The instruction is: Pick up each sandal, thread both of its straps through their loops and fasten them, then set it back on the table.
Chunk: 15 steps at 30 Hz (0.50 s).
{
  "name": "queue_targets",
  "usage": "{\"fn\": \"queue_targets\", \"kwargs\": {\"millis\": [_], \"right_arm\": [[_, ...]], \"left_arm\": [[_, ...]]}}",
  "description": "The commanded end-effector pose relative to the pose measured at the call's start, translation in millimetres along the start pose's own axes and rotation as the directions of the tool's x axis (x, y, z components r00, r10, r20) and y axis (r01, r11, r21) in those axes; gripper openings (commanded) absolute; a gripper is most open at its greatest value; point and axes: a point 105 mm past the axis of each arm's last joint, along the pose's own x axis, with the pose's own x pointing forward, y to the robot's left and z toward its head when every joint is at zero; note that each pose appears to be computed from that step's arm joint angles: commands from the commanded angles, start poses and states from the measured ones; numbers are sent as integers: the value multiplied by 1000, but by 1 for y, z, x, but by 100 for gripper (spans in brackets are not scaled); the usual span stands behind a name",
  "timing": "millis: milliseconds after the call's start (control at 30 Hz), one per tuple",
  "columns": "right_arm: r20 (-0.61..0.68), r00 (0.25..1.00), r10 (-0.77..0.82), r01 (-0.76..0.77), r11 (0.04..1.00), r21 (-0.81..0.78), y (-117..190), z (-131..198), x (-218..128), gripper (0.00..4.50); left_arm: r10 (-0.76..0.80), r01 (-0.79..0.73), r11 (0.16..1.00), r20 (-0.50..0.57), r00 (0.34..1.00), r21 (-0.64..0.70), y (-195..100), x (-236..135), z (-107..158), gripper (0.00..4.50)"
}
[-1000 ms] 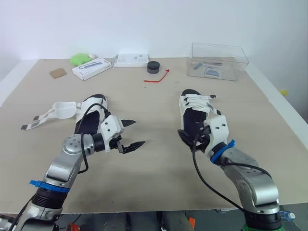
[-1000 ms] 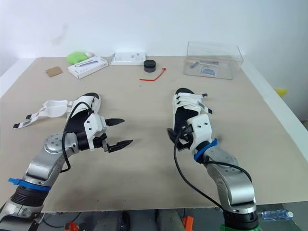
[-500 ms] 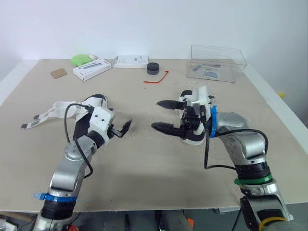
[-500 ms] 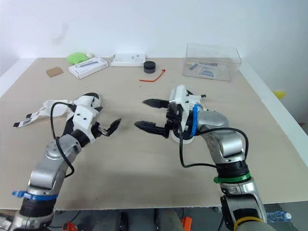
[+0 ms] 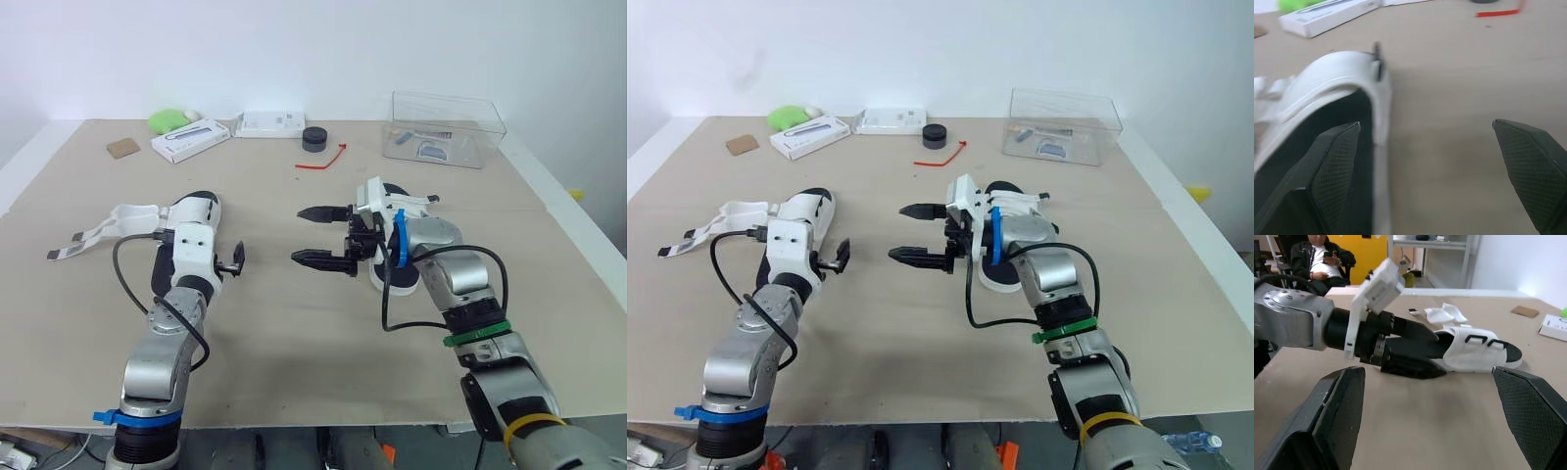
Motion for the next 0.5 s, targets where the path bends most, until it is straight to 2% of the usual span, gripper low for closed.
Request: {"fn": "queue_targets", "kwargs": {"millis": [33,167,500], "right_arm": [[14,1000,3,-2,998,-69,-3,12,6,446],[-27,999,-41,37,992,-123,-11,8,6,446],[-20,997,-81,78,988,-132,-16,11,8,446]], "left_arm": [[43,-42,999,35,998,-30,6,2,12,450],[77,-77,997,25,997,-28,13,5,11,450],[65,-65,997,-11,998,-39,20,24,3,450]]}}
